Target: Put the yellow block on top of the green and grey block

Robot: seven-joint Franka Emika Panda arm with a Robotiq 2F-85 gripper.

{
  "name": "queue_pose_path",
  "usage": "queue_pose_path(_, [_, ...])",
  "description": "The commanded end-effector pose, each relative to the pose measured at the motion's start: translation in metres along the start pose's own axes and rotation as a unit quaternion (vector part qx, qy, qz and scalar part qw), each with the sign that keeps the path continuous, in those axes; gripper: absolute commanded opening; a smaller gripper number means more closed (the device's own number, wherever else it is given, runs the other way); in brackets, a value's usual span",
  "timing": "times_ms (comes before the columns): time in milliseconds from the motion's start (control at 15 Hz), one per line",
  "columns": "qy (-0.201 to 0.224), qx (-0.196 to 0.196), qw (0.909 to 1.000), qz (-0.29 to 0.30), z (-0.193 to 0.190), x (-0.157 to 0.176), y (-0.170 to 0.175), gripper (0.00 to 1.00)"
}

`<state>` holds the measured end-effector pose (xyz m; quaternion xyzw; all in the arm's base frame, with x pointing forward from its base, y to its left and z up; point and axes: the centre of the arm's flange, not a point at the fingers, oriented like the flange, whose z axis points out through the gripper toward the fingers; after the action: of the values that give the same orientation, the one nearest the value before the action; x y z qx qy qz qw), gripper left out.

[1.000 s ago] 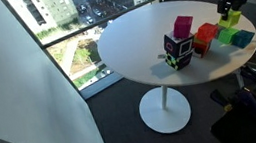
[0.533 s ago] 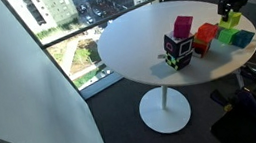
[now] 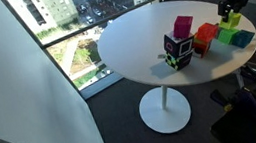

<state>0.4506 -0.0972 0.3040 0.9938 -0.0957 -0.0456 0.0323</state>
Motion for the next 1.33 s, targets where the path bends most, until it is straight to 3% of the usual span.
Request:
queue_pose_path(0, [0.007, -0.007, 0.9999, -0.007, -0.001, 0.009, 0.007, 0.25])
queue_pose_path(1267, [0.004, -0.009, 0.9999, -0.010, 0.010, 0.021, 0.006, 0.25])
